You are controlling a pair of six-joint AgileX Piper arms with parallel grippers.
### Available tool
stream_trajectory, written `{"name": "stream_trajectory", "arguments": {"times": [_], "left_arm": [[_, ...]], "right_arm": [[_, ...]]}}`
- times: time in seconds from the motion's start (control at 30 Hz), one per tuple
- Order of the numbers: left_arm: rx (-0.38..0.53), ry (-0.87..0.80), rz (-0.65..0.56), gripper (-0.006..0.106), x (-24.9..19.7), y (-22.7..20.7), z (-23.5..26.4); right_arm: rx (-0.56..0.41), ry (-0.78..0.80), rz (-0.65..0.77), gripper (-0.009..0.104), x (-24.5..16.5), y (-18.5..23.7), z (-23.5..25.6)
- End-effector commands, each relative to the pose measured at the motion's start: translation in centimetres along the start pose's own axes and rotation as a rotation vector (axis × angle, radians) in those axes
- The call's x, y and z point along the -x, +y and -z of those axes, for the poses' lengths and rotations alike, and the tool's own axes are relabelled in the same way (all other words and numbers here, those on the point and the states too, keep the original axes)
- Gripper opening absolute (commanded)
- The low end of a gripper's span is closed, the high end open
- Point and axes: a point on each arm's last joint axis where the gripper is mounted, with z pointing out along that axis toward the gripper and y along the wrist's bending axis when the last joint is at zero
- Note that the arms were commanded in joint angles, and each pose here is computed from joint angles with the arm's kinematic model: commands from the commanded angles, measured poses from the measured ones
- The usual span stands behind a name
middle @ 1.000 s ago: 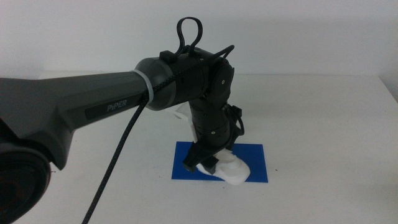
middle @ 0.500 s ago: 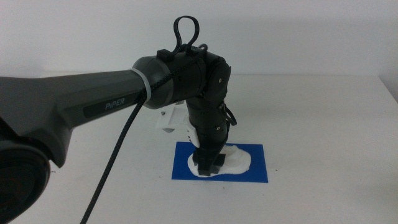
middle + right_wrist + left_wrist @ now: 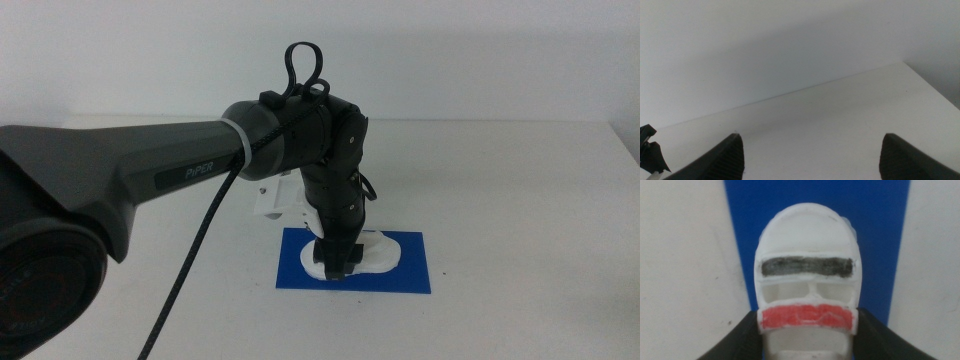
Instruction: Use one arm to grab the shoe from the table and place it on the mat.
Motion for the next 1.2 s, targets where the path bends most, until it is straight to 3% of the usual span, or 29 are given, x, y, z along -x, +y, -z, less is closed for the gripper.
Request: {"name": "stream_trajectory", "arguments": {"times": [0.0, 0.17, 0.33, 0.47, 0.5, 0.6, 0.63, 0.77, 0.83, 0.97, 1.1, 1.17], "left_arm": [[-0.032, -0.009, 0.003, 0.005, 0.2, -0.5, 0.1], [-0.028, -0.013, 0.003, 0.006, 0.2, -0.6, -0.4], [-0.003, 0.010, 0.031, 0.020, 0.2, -0.5, -0.8], [-0.007, 0.018, 0.037, 0.047, 0.2, -0.6, -0.8], [-0.010, 0.020, 0.037, 0.065, 0.1, -0.6, -0.8], [-0.010, 0.020, 0.037, 0.090, 0.1, -0.6, -0.8], [-0.014, 0.028, 0.042, 0.094, 0.1, -0.6, -0.5], [-0.020, -0.005, -0.002, 0.094, 0.7, 0.3, 4.5], [-0.070, -0.043, -0.119, 0.094, 1.6, 1.1, 9.0], [-0.193, -0.242, -0.625, 0.094, 4.5, 3.4, 16.1], [-0.207, -0.372, -1.080, 0.094, 8.0, 7.4, 19.4], [-0.356, -0.432, -1.326, 0.094, 9.6, 9.0, 20.4]], "right_arm": [[0.004, -0.010, 0.007, 0.079, 0.0, 0.0, 0.0], [0.004, -0.010, 0.007, 0.079, 0.0, 0.0, 0.0], [0.004, -0.010, 0.007, 0.079, 0.0, 0.0, 0.0], [0.004, -0.010, 0.007, 0.079, 0.0, 0.0, 0.0], [0.004, -0.010, 0.007, 0.079, 0.0, 0.0, 0.0], [0.004, -0.010, 0.007, 0.079, 0.0, 0.0, 0.0], [0.004, -0.010, 0.007, 0.079, 0.0, 0.0, 0.0], [0.004, -0.010, 0.007, 0.079, 0.0, 0.0, 0.0], [0.004, -0.010, 0.007, 0.079, 0.0, 0.0, 0.0], [0.004, -0.010, 0.007, 0.079, 0.0, 0.0, 0.0], [0.004, -0.010, 0.007, 0.079, 0.0, 0.0, 0.0], [0.004, -0.010, 0.007, 0.079, 0.0, 0.0, 0.0]]}}
